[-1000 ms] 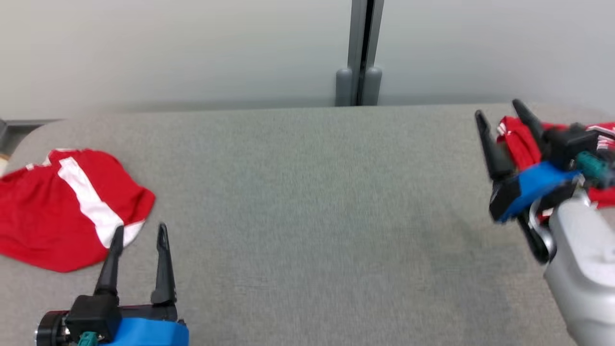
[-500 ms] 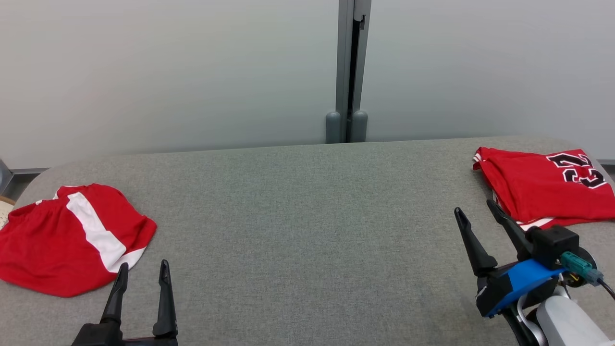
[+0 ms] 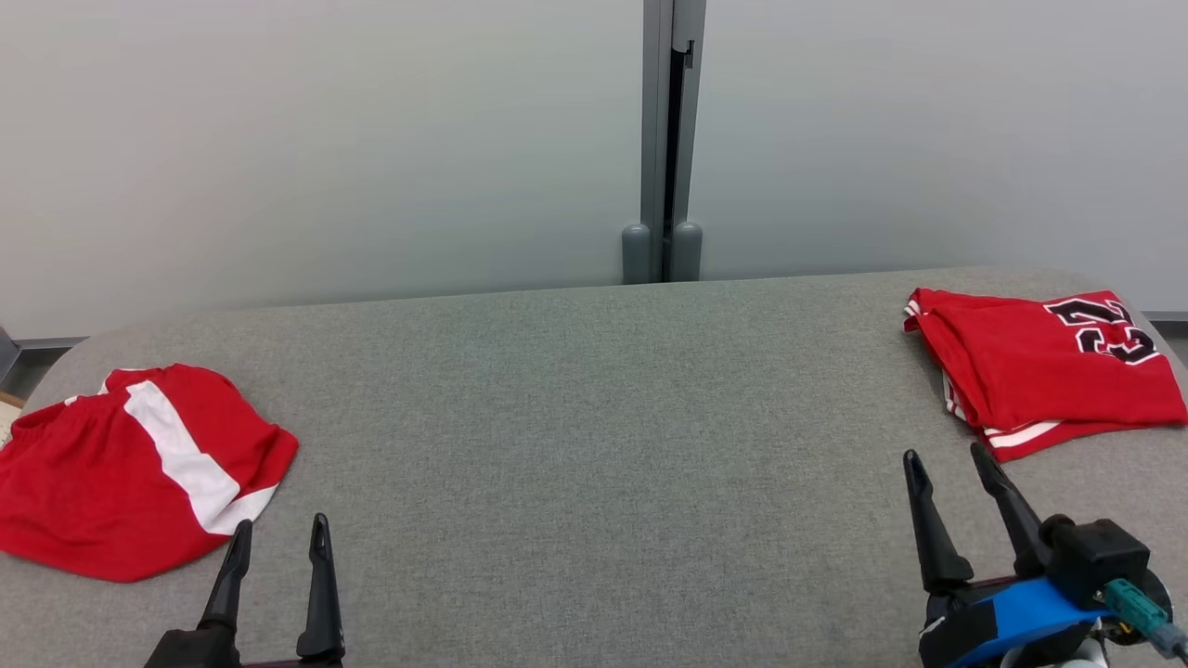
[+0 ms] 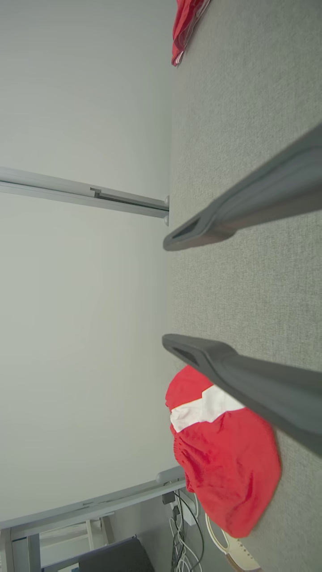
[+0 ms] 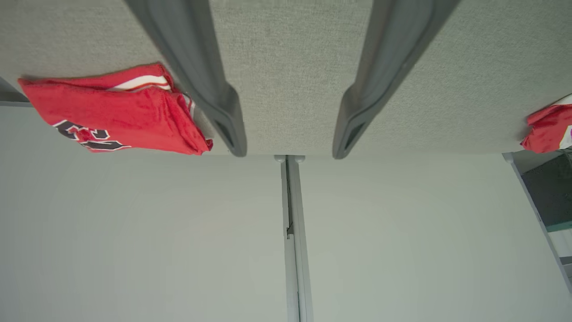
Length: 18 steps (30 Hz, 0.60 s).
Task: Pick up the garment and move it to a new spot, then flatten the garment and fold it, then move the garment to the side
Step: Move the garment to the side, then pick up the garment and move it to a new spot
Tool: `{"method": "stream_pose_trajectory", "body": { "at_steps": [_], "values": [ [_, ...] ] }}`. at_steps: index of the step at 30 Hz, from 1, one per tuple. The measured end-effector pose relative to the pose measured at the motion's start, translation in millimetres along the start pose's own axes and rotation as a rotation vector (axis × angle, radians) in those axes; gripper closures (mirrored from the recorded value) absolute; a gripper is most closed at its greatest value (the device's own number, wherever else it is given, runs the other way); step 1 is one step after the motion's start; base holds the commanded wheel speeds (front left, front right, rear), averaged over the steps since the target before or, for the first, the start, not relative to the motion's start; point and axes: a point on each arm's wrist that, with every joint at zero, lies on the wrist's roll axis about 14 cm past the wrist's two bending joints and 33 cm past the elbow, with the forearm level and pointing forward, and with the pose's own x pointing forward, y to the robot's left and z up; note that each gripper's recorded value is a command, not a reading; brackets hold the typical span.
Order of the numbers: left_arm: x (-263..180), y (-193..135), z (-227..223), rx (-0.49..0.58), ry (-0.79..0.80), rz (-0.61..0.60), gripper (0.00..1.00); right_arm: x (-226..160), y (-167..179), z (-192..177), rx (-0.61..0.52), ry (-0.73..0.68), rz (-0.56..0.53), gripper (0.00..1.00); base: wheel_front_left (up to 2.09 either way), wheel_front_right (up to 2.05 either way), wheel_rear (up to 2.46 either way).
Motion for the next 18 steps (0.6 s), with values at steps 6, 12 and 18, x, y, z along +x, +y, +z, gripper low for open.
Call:
{"method": "stream_pose_trajectory", "body": {
  "at_steps": [6, 12, 18],
  "values": [
    [-0.1, -0.1, -5.3, -0.004, 0.017, 0.003, 0.0, -6.4, 4.0, -1.9, 0.01, 0.007, -0.024, 0.0, 0.0, 0.0, 0.0],
    [2.0, -2.2, -7.6, -0.005, 0.023, 0.0, 0.0, -4.1, 10.1, -7.4, 0.016, 0.023, -0.019, 0.0, 0.0, 0.0, 0.0],
    [1.0, -0.4, -10.2, -0.006, 0.032, 0.007, 0.0, -2.7, 12.3, -12.0, 0.028, 0.033, -0.02, 0.0, 0.0, 0.0, 0.0]
  ]
}}
